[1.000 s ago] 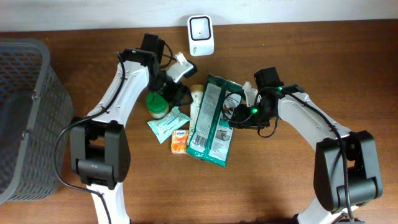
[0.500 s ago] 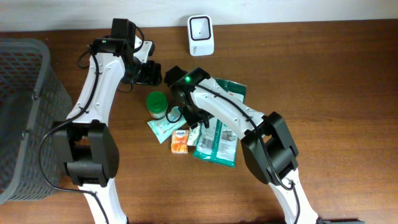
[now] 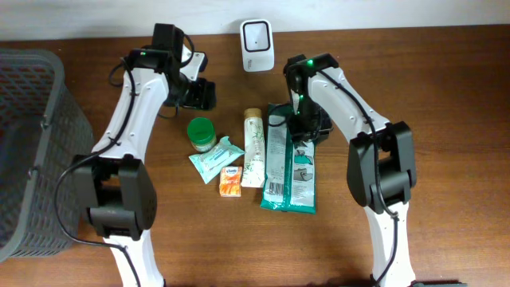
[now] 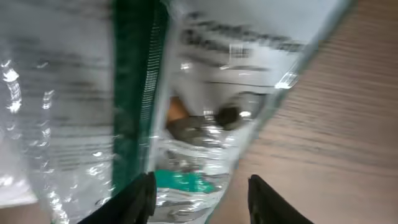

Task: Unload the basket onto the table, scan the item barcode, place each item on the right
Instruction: 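Raise the green gloves pack with right gripper toward the white scanner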

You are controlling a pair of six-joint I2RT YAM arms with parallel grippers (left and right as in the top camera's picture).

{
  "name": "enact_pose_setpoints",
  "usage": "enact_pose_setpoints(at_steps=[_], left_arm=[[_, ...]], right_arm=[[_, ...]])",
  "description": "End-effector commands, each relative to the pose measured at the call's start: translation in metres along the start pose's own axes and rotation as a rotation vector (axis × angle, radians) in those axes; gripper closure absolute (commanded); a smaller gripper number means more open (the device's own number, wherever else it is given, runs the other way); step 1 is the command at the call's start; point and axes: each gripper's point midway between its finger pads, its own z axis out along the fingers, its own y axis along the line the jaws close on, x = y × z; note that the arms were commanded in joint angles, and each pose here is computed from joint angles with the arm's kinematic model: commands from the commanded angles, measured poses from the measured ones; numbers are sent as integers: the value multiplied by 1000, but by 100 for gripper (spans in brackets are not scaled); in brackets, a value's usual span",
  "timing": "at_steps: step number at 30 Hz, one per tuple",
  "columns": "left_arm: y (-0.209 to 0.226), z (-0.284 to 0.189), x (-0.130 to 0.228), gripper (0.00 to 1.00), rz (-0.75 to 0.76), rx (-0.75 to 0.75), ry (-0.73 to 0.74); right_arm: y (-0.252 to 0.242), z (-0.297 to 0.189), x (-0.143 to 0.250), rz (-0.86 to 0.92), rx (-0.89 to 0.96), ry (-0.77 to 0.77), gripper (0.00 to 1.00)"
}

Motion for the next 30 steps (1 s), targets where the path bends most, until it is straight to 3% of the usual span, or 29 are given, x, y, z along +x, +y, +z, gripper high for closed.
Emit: enact_pose_setpoints(at_steps=[1,4,8,9,10,12,14,15,16,23,26,30], left_arm=[[-14,6,-3,23,82,19,3],[-4,7,-8,23,65,12,-18],[-3,7,-12,24,68,7,-33],[-3,7,-14,24,69,7,-40],[-3,7,-14,24,70,6,-41],[0,7,-15,24,66,0,-44],[4,6,-15,20,59,-9,-44],[4,6,-15,6,60,-9,-44],[4,6,-14,1,60,-8,-44],[4,6,-12,1,59,-7,-35],[4,6,-12,1,59,-7,-35],[4,6,-12,1,59,-7,-35]], right_arm=[[49,-11,-8,-107,-256,-26,57],[82,-30,-16,-247,-256,-115,51],[128,-18,-13,-379,-175,-168,48],[134,-8,-13,-402,-135,-165,66],[137,-4,-12,-409,-135,-162,70],[134,-6,-13,-402,-138,-159,71],[114,-5,-16,-373,-70,-152,53],[108,-6,-19,-364,-56,-159,50],[102,-7,-20,-349,-57,-155,50],[90,-6,-25,-309,-41,-159,46],[85,2,-24,-306,-13,-145,54],[76,-1,-17,-276,-19,-110,54]])
